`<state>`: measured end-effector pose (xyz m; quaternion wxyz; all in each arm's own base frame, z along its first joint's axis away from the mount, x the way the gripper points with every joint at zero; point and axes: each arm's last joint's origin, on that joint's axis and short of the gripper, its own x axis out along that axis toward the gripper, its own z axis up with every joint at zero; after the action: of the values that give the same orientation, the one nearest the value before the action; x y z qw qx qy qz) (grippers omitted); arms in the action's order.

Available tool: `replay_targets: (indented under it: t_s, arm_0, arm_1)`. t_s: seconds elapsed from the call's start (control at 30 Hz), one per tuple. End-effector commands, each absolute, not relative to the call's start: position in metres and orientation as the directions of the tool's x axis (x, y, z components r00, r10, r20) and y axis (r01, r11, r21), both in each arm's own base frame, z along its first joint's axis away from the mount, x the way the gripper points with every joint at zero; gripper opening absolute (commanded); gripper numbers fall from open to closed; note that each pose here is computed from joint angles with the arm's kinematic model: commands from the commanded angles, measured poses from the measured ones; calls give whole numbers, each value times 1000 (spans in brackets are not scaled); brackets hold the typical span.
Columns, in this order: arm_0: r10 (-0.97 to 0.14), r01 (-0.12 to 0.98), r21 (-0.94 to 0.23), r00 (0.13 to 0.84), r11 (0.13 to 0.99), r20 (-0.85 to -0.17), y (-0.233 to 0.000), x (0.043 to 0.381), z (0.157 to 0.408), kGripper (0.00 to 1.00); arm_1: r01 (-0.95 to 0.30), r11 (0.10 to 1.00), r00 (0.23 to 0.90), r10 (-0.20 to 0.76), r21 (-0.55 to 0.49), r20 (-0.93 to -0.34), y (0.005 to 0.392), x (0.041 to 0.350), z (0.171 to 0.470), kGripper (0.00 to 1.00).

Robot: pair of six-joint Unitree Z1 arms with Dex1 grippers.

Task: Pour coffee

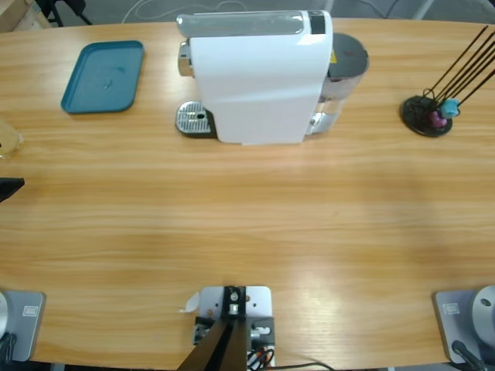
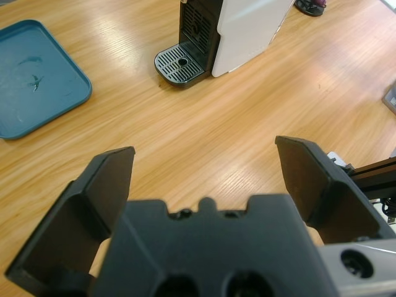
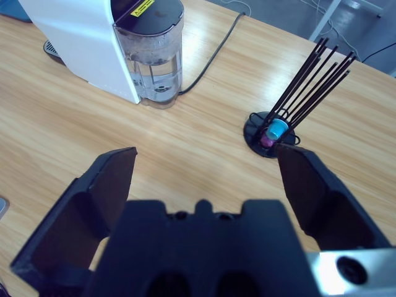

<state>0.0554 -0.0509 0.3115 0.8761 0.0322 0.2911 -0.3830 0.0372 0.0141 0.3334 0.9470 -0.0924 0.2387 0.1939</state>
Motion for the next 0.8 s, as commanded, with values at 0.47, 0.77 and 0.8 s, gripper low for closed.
replay_targets:
  t_s: [0.47, 0.77, 0.8]
  arm_0:
    - [-693, 619, -338, 521, 709, -498, -64, 71, 338, 1000]
    - [-762, 565, -514, 427, 645, -486, -120, 150, 377, 1000]
    - [-771, 539, -552, 425, 636, -474, -126, 159, 377, 1000]
  arm_1:
    - [-431, 899, 798, 339, -77, -499, 14, 35, 323, 1000]
    - [-432, 898, 794, 339, -77, -505, 15, 36, 323, 1000]
    - [-433, 898, 794, 339, -77, -505, 15, 36, 323, 1000]
